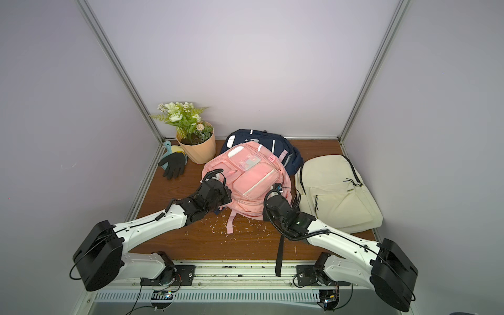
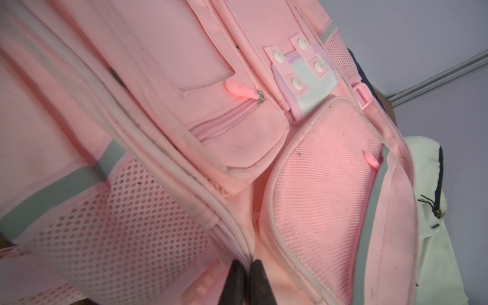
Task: Zip up the backpack
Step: Zip the zipper on the backpack.
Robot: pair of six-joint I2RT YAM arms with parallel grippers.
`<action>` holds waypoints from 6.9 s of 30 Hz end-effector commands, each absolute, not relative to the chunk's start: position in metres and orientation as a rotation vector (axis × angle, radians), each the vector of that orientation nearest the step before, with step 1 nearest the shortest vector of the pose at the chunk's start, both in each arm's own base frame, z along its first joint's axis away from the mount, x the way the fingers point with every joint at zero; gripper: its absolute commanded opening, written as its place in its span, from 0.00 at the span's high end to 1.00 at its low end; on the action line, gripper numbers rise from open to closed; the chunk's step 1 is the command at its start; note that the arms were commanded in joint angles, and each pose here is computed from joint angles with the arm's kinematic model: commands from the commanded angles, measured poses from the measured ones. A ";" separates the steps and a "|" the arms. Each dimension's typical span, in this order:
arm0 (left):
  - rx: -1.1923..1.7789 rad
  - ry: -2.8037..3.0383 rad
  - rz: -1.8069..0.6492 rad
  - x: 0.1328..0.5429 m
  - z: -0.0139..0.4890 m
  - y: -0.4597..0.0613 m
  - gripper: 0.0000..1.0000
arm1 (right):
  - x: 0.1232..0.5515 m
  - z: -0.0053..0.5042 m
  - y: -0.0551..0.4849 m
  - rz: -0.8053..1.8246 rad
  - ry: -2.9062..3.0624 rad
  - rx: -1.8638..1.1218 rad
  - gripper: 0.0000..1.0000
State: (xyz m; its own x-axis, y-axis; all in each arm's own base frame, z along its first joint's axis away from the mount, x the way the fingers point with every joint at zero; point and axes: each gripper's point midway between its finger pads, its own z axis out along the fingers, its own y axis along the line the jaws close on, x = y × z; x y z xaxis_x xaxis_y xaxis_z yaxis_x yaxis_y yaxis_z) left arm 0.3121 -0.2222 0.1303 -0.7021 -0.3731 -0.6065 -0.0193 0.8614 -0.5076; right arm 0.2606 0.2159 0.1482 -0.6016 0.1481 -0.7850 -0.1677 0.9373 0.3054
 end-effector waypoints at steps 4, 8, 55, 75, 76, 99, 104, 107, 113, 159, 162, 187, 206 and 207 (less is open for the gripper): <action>-0.096 2.229 -0.446 0.310 0.137 -0.202 0.84 | 0.262 0.169 0.237 0.469 2.118 -0.101 1.00; 0.205 2.133 -0.481 0.293 0.161 -0.234 0.45 | 0.261 0.187 0.251 0.525 2.082 -0.154 1.00; 0.778 1.982 -0.375 0.235 0.100 -0.286 1.00 | 0.314 0.217 0.181 0.343 2.085 0.006 1.00; 0.726 1.816 -0.505 0.246 0.181 -0.314 0.33 | 0.265 0.254 0.273 0.660 1.922 -0.429 1.00; 0.725 1.810 -0.495 0.249 0.182 -0.316 0.31 | 0.263 0.256 0.275 0.667 1.915 -0.437 1.00; 0.610 1.940 -0.399 0.244 0.135 -0.272 0.91 | 0.325 0.257 0.193 0.411 1.986 -0.060 1.00; 0.612 1.926 -0.423 0.234 0.135 -0.263 0.90 | 0.348 0.264 0.187 0.349 1.986 -0.050 1.00; 0.632 1.911 -0.442 0.231 0.137 -0.264 0.89 | 0.356 0.263 0.193 0.342 1.994 -0.063 1.00; 0.644 1.911 -0.424 0.235 0.140 -0.268 0.83 | 0.337 0.271 0.218 0.493 1.955 -0.208 1.00; 0.647 1.896 -0.328 0.254 0.155 -0.280 0.44 | 0.305 0.271 0.264 0.520 1.969 -0.473 1.00; 0.628 1.860 -0.338 0.264 0.173 -0.287 0.29 | 0.291 0.268 0.272 0.558 1.961 -0.498 1.00; 0.741 1.853 -0.346 0.227 0.128 -0.268 0.92 | 0.382 0.255 0.203 0.214 2.102 -0.228 1.00; 0.858 1.723 -0.492 0.201 0.149 -0.288 0.92 | 0.470 0.255 0.221 0.089 2.020 -0.118 1.00; 0.837 1.740 -0.486 0.205 0.150 -0.290 0.91 | 0.468 0.257 0.224 0.114 2.023 -0.128 1.00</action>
